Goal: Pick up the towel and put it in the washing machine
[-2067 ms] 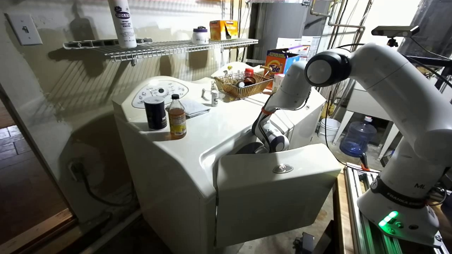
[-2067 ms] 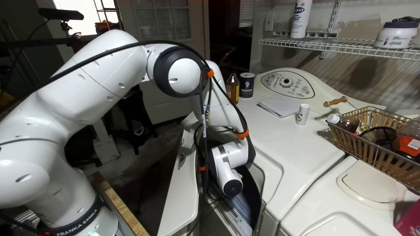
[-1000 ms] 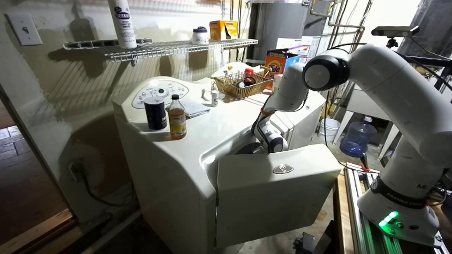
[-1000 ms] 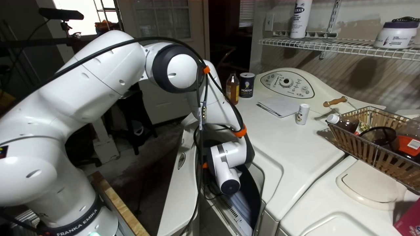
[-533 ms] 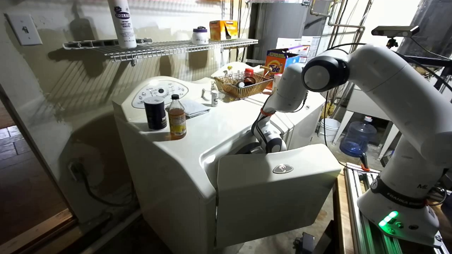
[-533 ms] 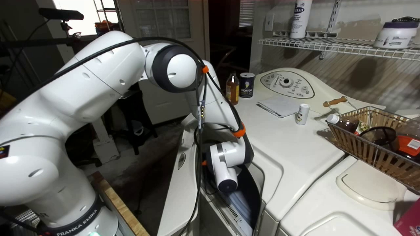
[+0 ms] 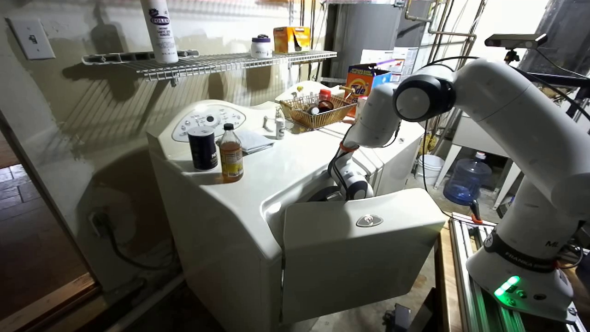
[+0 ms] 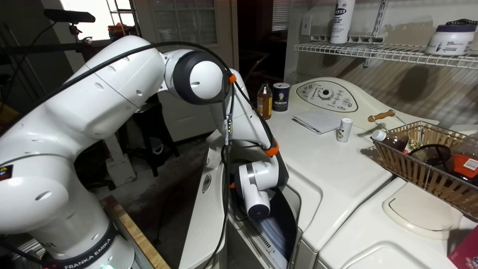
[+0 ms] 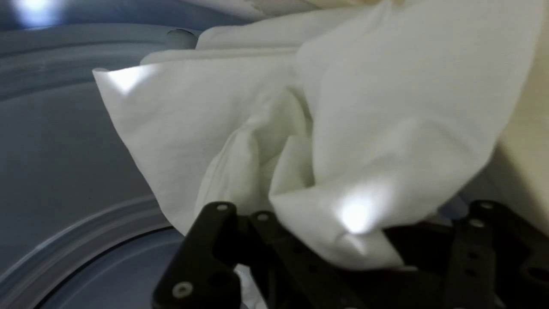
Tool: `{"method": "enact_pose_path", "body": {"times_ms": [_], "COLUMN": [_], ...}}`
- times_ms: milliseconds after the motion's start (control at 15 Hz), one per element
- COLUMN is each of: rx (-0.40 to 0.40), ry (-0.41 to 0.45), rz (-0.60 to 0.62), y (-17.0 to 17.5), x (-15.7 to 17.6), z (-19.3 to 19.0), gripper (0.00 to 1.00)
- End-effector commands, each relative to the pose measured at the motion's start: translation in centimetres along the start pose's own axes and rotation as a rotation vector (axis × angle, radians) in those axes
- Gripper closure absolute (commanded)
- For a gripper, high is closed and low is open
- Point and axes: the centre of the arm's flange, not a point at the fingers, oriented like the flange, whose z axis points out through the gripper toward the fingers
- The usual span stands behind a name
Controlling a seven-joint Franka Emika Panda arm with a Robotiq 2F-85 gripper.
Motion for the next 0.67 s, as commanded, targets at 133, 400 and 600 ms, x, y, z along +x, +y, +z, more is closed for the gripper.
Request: {"method": "enact_pose_path", "body": {"times_ms": [133,400,600], "rx": [0.103,0.133,0.143], "ry": [-0.020,-0.008,0.039], "rz": [-0.025,-0.055,-0.095], "y": [3.52,3.33,3.07], "x": [-0.39,-0.28,0.07], "z": [2.41,2.54,2.51], "gripper": [1.00,1.00,1.00]}}
